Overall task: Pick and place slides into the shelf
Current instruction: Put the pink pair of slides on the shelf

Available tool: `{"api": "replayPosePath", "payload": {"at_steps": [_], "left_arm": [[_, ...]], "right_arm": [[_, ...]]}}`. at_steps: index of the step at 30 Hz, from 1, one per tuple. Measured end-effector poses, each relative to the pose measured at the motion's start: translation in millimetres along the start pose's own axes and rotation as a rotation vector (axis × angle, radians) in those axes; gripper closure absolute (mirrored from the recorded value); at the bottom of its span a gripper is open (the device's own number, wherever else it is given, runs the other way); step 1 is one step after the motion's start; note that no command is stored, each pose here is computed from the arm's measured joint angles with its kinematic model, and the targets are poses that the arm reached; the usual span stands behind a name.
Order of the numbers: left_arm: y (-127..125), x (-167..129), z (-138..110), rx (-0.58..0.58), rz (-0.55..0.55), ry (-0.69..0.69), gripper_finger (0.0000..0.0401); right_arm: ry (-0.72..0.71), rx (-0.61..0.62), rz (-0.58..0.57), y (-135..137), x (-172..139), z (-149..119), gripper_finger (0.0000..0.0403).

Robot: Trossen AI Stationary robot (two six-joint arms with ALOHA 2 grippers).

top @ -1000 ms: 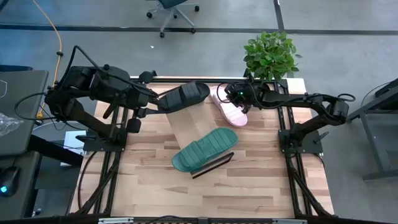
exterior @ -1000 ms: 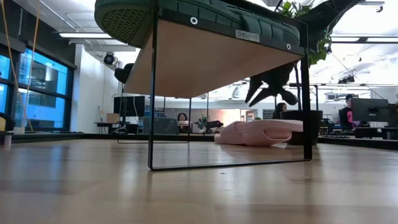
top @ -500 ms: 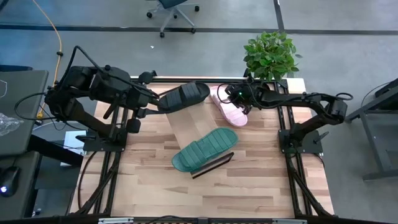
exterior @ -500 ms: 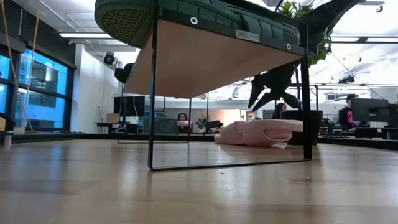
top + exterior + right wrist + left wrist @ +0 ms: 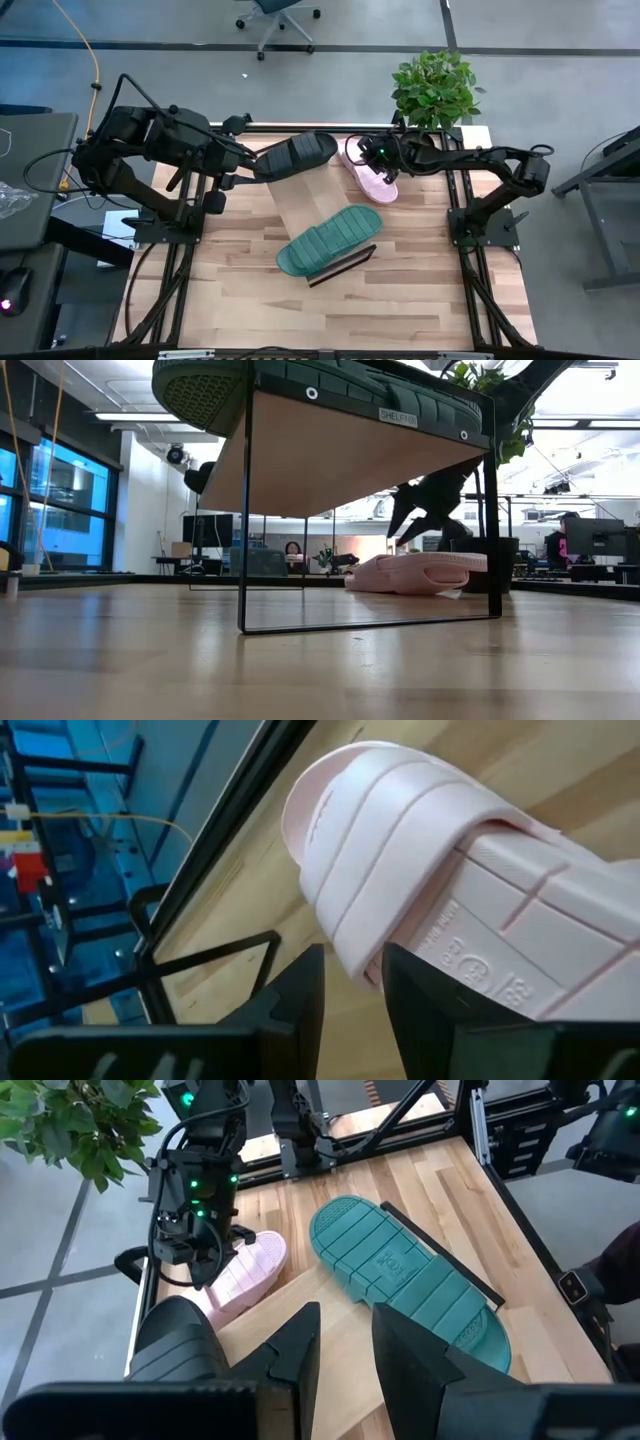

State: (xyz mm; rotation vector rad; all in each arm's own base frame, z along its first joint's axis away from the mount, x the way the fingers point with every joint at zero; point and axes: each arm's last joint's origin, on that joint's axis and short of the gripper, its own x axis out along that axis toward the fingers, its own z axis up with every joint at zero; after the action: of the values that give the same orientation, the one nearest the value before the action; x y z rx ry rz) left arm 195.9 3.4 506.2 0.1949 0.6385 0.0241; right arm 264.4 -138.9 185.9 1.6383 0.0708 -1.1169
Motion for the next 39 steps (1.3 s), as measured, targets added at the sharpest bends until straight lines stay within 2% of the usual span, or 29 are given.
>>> {"api": "replayPosePath", "payload": {"at_steps": [14,20,39], "left_arm": [[0,0,0,0.002,0.0,0.002,0.0318],[0,0,0,0.001,0.0,0.002,0.0318],[0,0,0,-0.003,-0.001,0.002,0.0318]], "right_arm": [[-0.003,0.019,-0.043,-5,5,0,0.0308],[0.021,0.023,-0.015,-4,13,-3,0.0308],[-0.003,0.052,-0.055,-10,19,-2,0.0308]]}}
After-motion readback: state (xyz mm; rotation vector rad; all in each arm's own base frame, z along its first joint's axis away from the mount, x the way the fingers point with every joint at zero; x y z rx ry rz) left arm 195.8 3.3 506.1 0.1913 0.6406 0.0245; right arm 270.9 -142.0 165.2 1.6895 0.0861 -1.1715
